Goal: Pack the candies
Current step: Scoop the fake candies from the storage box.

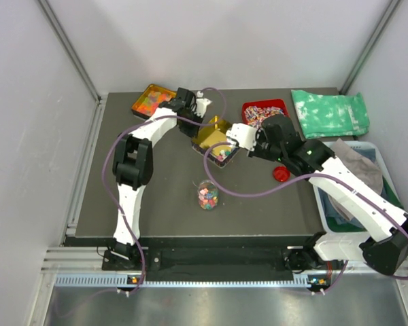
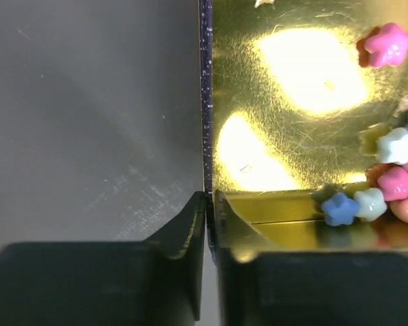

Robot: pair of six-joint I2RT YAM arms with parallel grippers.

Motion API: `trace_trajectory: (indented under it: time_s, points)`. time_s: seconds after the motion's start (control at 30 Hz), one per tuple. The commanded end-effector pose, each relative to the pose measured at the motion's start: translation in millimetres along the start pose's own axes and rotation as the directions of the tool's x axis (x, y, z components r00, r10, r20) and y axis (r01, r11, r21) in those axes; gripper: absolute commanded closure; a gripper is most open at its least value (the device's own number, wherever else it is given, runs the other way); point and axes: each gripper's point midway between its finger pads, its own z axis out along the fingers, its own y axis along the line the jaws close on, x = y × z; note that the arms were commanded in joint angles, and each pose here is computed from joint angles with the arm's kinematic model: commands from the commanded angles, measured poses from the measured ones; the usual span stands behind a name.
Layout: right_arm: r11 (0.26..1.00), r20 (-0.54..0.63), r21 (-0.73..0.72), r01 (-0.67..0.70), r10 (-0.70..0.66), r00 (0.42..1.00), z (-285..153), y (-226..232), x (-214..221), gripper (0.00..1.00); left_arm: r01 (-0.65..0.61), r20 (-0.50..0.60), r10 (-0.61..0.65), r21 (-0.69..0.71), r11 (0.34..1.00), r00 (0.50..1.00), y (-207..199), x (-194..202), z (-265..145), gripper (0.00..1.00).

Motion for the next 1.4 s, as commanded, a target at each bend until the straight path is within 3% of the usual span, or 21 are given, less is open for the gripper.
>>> trace_trajectory:
  time_s: [0.0, 0.03, 0.47, 0.93, 1.37]
  points:
    - [0.997, -0.005, 0.072, 0.016, -0.016, 1.000, -23.4, -22.5, 0.1, 1.00, -0.041, 0.014, 0.041, -0.011, 0.999, 0.999, -1.6, -8.2, 3.1, 0.95]
    - [0.997, -0.026, 0.068, 0.029, -0.027, 0.999, -25.0, -21.3, 5.0, 1.00, -0.045, 0.007, 0.045, -0.009, 0.999, 0.999, -4.0, -7.9, 2.8, 1.00]
    - [0.975, -0.198, -0.002, 0.224, -0.220, 0.955, -17.0, -10.7, 45.2, 1.00, -0.134, 0.087, 0.146, -0.129, 0.983, 0.985, 10.4, -55.1, -37.8, 1.00]
    - [0.884, -0.373, 0.083, 0.459, -0.400, 0.837, 3.3, -75.0, 26.1, 1.00, -0.300, 0.214, 0.375, -0.315, 0.901, 0.902, -11.0, -119.8, -114.9, 1.00]
    - [0.805, -0.394, 0.077, 0.589, -0.518, 0.759, 26.4, -84.6, 4.4, 1.00, -0.366, 0.289, 0.457, -0.318, 0.875, 0.841, -34.8, -136.1, -144.7, 1.00]
